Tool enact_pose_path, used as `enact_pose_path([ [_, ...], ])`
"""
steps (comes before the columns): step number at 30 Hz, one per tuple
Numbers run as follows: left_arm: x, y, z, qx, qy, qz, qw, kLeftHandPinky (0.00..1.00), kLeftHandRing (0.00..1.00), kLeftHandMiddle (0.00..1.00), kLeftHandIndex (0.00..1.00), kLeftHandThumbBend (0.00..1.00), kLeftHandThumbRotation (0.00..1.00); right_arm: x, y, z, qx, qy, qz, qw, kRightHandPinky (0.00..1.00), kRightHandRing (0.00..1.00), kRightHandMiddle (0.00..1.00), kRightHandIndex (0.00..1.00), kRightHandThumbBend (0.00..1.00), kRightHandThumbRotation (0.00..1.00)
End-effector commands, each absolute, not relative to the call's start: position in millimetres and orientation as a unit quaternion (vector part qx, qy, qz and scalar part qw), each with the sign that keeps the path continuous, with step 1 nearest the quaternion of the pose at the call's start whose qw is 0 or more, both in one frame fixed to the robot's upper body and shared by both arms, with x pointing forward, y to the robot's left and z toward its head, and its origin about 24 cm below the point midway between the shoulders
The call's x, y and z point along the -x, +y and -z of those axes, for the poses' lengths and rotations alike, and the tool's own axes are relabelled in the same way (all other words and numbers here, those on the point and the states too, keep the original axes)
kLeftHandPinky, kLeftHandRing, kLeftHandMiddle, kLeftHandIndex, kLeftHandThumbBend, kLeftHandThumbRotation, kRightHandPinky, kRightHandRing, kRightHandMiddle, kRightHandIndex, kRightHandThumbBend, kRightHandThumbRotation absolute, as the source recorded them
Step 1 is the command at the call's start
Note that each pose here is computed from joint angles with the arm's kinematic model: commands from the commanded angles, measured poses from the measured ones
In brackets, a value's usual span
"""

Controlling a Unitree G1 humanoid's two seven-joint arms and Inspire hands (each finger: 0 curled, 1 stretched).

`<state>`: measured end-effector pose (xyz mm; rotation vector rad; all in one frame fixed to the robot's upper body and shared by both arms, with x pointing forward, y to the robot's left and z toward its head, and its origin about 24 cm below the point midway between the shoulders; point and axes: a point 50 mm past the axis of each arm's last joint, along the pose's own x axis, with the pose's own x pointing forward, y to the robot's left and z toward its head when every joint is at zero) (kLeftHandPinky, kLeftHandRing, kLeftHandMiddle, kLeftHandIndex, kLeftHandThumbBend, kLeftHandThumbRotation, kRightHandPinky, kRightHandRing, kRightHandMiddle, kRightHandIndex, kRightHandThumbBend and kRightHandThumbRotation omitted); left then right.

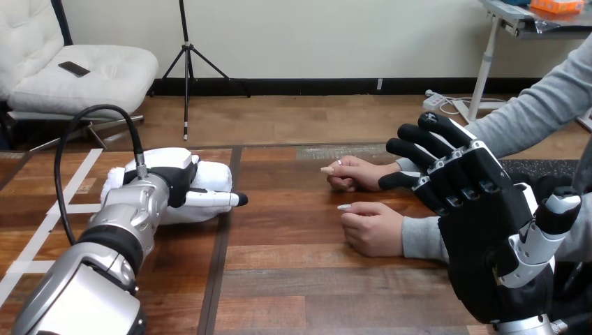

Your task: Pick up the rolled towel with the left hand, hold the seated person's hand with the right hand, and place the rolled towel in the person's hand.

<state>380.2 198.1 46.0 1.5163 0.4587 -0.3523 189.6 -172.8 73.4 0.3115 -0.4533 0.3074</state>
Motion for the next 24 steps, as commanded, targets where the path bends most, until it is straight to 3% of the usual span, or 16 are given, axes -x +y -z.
enact_pose_path([
  [1,-382.9,202.8,-53.3,-0.683,0.196,0.152,0.687,0.96,1.0,1.0,1.0,0.85,1.0,-197.8,-169.8,-96.4,-0.143,-0.276,-0.167,0.936,0.6,0.78,0.79,0.78,0.91,1.0],
  [24,-375.7,210.3,-44.7,-0.678,0.199,0.169,0.687,0.95,1.0,1.0,1.0,0.88,1.0,-199.7,-170.9,-102.4,-0.137,-0.283,-0.164,0.935,0.58,0.76,0.78,0.77,0.93,1.0],
])
